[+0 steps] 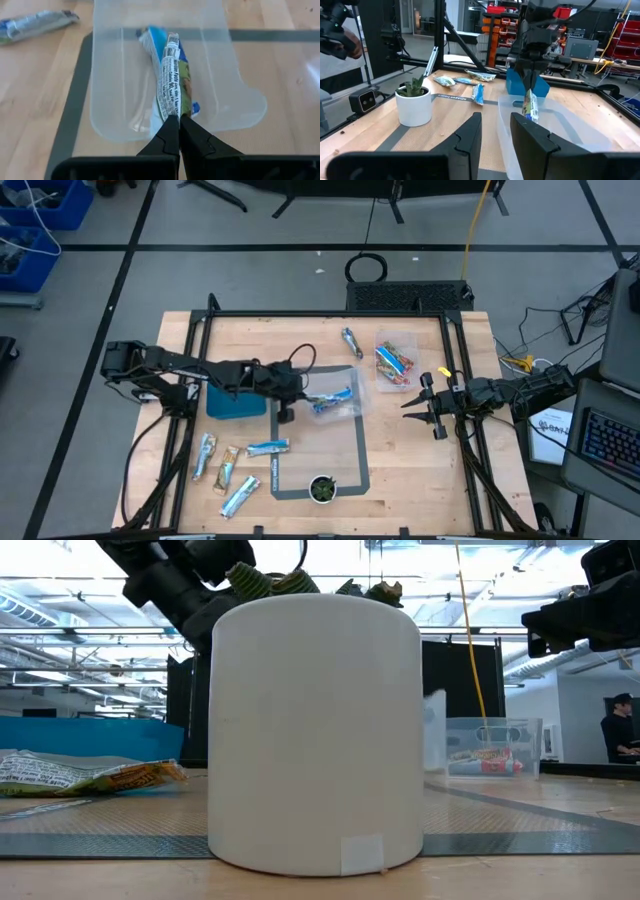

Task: Pick and place Granola Bars by type
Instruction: Put the blue granola bar into the left transparent bin

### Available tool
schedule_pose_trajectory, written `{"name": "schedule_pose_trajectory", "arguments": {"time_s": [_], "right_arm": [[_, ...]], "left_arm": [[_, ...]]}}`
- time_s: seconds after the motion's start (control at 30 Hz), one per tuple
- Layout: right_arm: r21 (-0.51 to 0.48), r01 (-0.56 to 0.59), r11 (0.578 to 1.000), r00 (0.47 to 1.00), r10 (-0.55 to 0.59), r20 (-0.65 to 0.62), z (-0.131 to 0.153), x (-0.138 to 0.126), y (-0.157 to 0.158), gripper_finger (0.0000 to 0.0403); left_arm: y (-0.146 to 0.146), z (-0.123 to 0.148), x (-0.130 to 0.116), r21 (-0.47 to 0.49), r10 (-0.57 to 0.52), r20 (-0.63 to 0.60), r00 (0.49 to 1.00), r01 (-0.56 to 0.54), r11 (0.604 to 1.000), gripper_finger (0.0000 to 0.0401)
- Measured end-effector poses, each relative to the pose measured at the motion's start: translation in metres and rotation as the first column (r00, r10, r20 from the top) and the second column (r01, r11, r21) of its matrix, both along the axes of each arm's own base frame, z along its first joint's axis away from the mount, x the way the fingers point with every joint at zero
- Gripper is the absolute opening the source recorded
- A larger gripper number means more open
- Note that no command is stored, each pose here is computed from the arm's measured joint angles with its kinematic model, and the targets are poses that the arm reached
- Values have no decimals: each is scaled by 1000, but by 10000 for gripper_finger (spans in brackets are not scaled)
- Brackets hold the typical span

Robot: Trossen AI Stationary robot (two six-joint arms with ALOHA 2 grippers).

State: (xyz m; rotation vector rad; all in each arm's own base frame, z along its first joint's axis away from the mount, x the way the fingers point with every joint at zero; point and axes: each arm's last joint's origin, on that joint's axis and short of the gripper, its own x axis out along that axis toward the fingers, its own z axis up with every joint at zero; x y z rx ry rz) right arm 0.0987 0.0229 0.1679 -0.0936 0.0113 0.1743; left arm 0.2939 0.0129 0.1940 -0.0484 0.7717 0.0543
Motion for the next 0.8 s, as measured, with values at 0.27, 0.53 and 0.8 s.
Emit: {"name": "schedule_pose_trajectory", "arguments": {"time_s": [0.27, 0.53, 0.8], "right_arm": [[0, 0, 1000, 1000, 0, 0, 0, 0, 0, 94], [0, 0, 1000, 1000, 0, 0, 0, 0, 0, 95], [0, 0, 1000, 1000, 0, -1, 0, 0, 0, 95]], "left_arm": [[0, -1, -4, -10, 6, -35, 999, -6, 1000, 4], [0, 4, -6, -8, 8, -30, 1000, -8, 1000, 4], [0, 21, -14, -17, 19, -15, 1000, -19, 1000, 4]]}}
